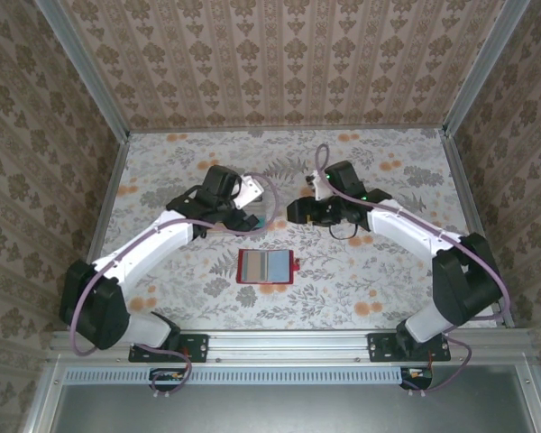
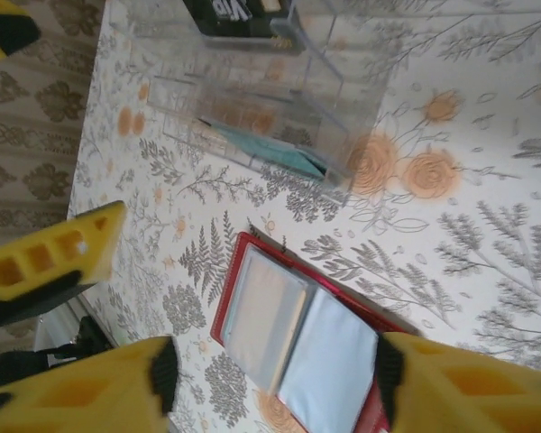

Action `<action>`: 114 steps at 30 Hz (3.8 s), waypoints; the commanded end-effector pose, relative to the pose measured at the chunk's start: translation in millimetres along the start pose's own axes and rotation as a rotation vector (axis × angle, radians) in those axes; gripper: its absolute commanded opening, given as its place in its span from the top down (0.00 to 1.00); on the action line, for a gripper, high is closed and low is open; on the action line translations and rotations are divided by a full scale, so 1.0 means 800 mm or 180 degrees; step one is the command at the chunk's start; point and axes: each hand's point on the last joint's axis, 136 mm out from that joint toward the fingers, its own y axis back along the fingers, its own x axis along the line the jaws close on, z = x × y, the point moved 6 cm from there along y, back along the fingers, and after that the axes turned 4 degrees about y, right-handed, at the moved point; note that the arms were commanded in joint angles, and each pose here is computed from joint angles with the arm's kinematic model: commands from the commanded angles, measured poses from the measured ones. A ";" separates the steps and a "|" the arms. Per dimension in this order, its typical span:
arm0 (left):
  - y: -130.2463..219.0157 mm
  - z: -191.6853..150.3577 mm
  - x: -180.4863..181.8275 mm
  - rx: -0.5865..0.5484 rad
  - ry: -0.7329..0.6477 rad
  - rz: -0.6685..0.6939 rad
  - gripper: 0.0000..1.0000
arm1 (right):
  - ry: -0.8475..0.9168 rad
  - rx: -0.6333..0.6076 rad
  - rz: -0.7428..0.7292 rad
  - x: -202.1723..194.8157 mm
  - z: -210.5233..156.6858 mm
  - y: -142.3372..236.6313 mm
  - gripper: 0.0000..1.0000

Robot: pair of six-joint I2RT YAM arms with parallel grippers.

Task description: Take the credit cards out of the card holder

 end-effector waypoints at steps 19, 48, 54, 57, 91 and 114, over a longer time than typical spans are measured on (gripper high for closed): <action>0.062 -0.083 0.041 -0.0105 0.2911 0.0112 0.05 | 0.0106 0.0724 -0.0724 0.001 -0.110 -0.089 0.74; -0.048 -0.141 -0.113 0.1335 0.3405 -0.1247 0.74 | 0.0039 0.0884 -0.1157 -0.034 -0.145 -0.110 0.84; -0.057 -0.149 -0.117 0.1444 0.3384 -0.1236 0.74 | 0.0049 0.0894 -0.1158 -0.035 -0.145 -0.111 0.84; -0.063 -0.153 -0.121 0.1517 0.3380 -0.1233 0.75 | 0.0058 0.0906 -0.1156 -0.034 -0.145 -0.111 0.84; -0.058 -0.153 -0.122 0.1577 0.3379 -0.1262 0.70 | 0.0017 0.0525 -0.1267 -0.007 -0.113 -0.073 0.71; -0.052 -0.127 -0.132 0.1348 0.3336 -0.1730 0.54 | -0.0056 0.0791 -0.1405 -0.042 -0.151 -0.104 0.71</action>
